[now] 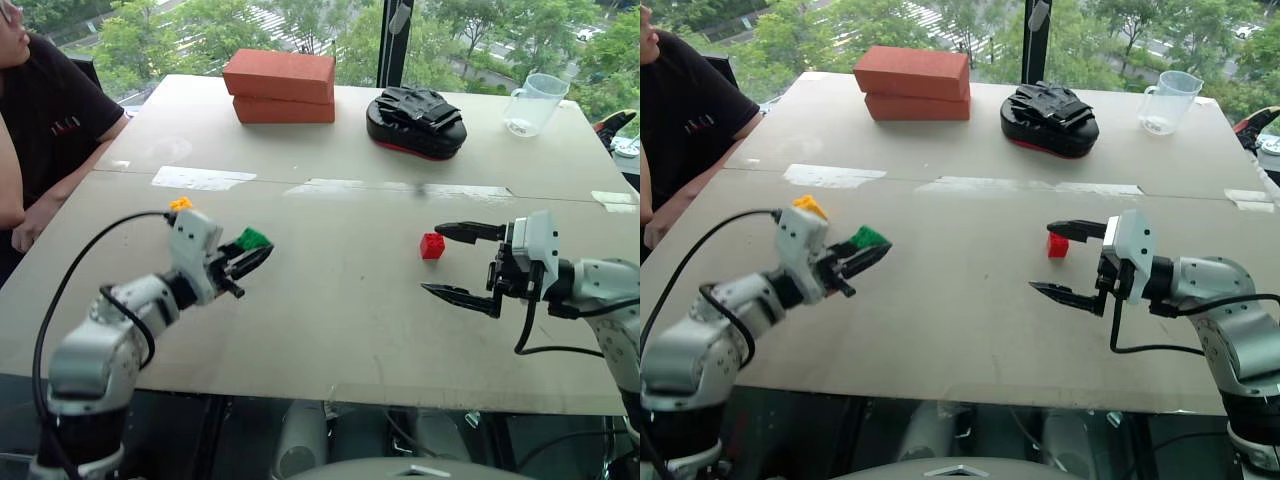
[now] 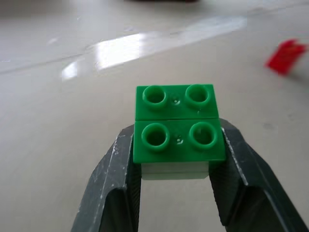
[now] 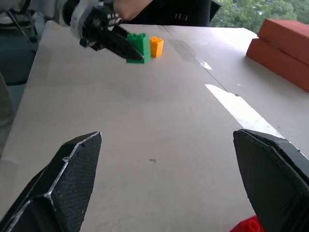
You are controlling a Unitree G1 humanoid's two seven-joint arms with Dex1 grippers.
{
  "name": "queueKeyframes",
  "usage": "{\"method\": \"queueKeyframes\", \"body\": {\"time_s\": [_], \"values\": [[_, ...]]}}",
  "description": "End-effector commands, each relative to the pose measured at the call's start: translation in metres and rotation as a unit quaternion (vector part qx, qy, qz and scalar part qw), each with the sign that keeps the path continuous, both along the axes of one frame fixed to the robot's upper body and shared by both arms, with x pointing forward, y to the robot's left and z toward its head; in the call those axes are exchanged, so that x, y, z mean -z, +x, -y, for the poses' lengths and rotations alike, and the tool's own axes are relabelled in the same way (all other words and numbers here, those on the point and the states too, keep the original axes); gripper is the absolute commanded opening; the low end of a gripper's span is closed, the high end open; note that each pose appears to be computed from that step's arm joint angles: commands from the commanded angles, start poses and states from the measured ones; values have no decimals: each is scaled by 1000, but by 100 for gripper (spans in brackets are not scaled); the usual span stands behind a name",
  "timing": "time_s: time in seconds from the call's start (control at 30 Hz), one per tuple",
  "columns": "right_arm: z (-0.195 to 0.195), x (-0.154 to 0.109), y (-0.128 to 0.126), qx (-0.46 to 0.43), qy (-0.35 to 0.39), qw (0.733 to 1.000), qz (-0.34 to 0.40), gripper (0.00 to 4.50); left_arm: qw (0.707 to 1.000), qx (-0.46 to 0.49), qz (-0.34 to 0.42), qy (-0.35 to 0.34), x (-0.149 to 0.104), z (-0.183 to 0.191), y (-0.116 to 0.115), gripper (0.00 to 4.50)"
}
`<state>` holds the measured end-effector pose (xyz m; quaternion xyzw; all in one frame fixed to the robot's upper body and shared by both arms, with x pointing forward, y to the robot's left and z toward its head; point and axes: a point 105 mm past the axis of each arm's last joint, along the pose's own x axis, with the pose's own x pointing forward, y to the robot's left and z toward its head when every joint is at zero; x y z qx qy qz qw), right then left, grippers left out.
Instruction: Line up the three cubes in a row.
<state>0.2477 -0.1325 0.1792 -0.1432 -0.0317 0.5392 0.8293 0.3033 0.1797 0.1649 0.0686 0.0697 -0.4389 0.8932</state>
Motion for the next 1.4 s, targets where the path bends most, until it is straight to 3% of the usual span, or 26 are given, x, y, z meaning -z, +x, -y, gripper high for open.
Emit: {"method": "queueKeyframes", "body": {"time_s": [0.03, 0.23, 0.5, 0.97, 1.37, 1.4], "values": [[9, -10, -7, 30, -6, 999, 22, 450, 987, 154, 0, 46, 7, 21, 8, 129], [25, -6, -12, 89, -26, 996, 21, 450, 950, 279, 9, 137, 20, 54, 46, 129], [38, 3, -27, 112, -35, 993, -11, 450, 934, 306, 10, 183, 17, 104, 72, 129], [38, -1, -23, 120, -31, 992, -15, 450, 927, 308, -7, 214, 37, 119, 79, 129], [40, -1, -29, 123, -34, 992, -21, 450, 928, 300, 1, 221, 40, 125, 84, 129], [40, 0, -29, 123, -35, 992, -21, 450, 927, 304, -2, 221, 40, 125, 83, 180]]}}
